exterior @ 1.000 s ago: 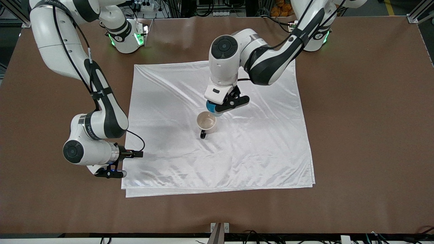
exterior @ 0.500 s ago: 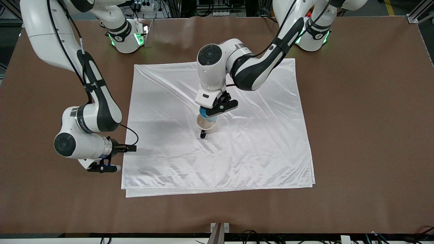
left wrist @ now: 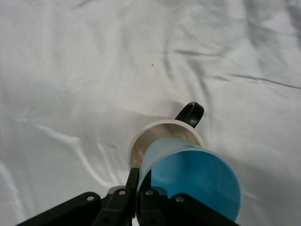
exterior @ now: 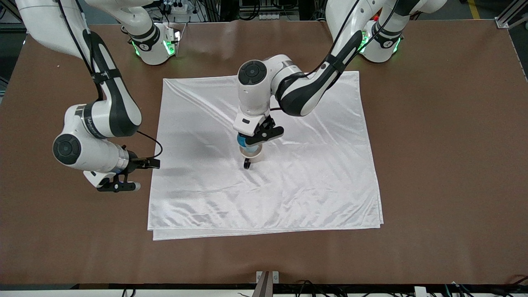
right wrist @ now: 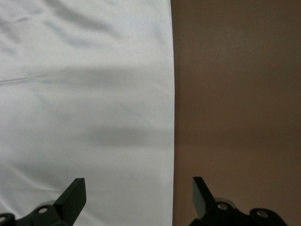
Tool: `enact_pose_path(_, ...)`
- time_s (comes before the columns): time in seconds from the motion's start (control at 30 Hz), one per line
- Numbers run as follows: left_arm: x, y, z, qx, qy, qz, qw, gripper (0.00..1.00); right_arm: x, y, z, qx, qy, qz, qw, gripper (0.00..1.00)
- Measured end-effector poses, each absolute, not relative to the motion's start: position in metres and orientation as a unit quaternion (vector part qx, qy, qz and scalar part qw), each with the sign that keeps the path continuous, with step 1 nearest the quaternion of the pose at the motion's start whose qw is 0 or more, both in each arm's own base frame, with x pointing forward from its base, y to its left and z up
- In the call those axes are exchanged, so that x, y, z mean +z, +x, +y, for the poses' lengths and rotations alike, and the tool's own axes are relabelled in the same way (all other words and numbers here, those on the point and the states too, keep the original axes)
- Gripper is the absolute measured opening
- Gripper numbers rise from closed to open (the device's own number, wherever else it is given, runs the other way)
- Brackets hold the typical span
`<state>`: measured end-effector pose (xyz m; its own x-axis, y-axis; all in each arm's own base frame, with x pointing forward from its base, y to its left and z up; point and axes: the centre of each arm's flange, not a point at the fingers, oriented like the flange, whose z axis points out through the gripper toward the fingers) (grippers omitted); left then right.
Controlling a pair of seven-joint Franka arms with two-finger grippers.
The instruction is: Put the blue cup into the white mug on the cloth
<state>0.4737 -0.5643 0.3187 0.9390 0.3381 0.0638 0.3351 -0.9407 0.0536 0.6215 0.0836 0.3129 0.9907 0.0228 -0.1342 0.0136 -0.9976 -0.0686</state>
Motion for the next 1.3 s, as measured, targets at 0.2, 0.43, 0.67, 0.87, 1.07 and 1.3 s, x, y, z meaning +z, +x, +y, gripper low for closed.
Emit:
enact_pose_path(0.2,0.313,0.473,-0.565,0.034,0.984,0.174,0.019,0.04,0.348,0.598,0.081,0.052,-0.998,-0.013,0.032,1.0)
enact_pose_path(0.43,0.309,0.47,-0.568,0.032,0.984,0.176,0.017,0.04,0.406,0.574,0.081,0.04,-0.999,-0.02,0.028,1.0)
enact_pose_path(0.67,0.31,0.468,-0.57,0.033,0.983,0.178,0.018,0.31,0.462,0.554,0.081,0.031,-0.999,-0.024,0.027,1.0)
enact_pose_path(0.87,0.318,0.473,-0.57,0.038,0.982,0.181,0.025,0.56,0.513,0.55,0.083,0.032,-0.999,-0.029,0.027,1.0)
enact_pose_path(1.07,0.352,0.487,-0.564,0.058,0.98,0.187,0.045,0.87,0.563,0.552,0.084,0.022,-0.999,-0.032,0.028,1.0)
enact_pose_path(1.3,0.436,0.52,-0.511,0.093,0.981,0.166,0.029,1.0,0.607,0.548,0.083,0.018,-0.999,-0.035,0.029,1.0)
